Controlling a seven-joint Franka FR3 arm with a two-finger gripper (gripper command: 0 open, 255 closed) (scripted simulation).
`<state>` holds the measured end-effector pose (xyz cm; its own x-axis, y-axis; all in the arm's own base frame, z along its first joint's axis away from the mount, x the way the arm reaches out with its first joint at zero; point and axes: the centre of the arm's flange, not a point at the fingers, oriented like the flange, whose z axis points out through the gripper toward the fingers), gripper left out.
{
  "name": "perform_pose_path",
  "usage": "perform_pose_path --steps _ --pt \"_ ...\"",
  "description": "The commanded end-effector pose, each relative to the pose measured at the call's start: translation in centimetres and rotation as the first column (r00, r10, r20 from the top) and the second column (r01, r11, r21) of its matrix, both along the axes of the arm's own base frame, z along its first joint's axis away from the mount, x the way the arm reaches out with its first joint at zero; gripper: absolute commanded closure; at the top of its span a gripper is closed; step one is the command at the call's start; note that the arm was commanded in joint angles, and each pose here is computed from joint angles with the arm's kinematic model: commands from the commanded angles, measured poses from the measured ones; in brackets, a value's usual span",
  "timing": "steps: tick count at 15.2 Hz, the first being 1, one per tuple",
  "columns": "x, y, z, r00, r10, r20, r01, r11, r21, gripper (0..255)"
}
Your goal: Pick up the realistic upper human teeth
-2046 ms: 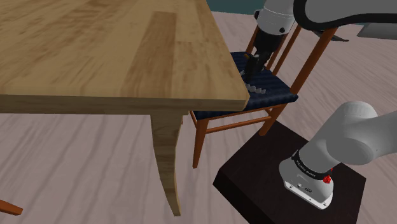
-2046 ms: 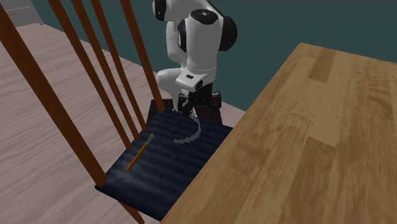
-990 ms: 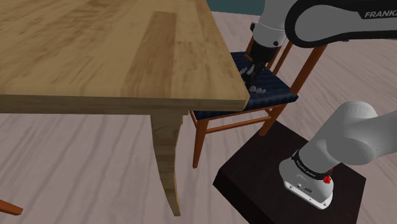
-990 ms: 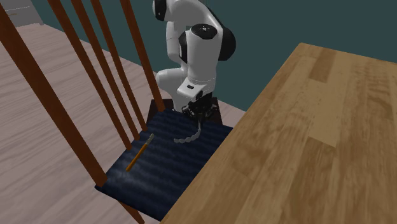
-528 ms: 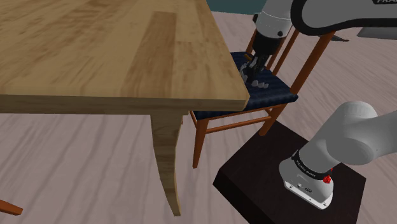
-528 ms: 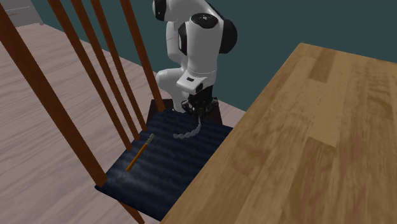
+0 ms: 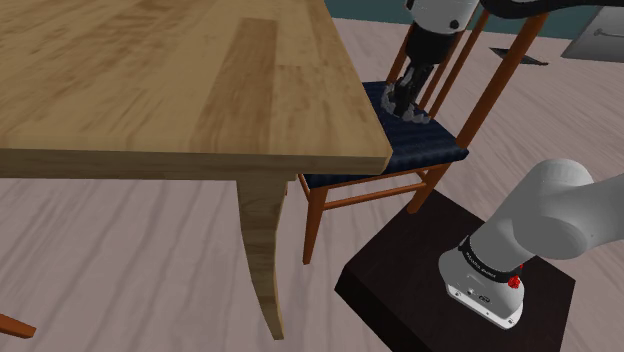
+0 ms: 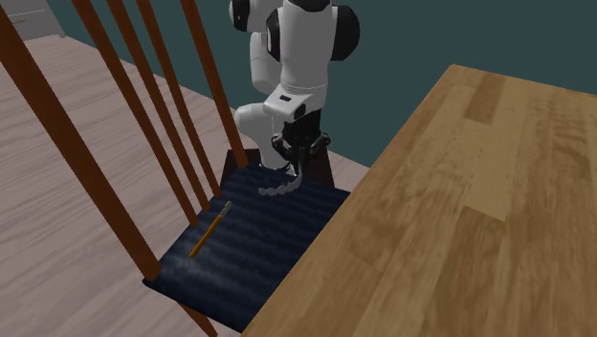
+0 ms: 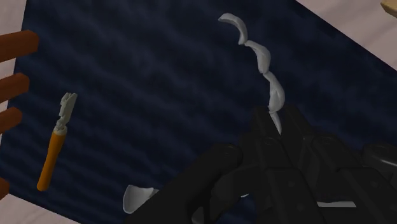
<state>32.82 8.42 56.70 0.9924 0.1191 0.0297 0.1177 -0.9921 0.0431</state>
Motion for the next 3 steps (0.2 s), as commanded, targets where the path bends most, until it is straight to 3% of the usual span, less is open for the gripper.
perform_pose_path --steps 1,3 --pt "0.16 0.0 1.09 1.0 0.0 0.0 0.0 1.0 0.0 255" --pt "0.16 0.0 1.17 1.0 0.0 0.0 0.0 1.0 0.0 255"
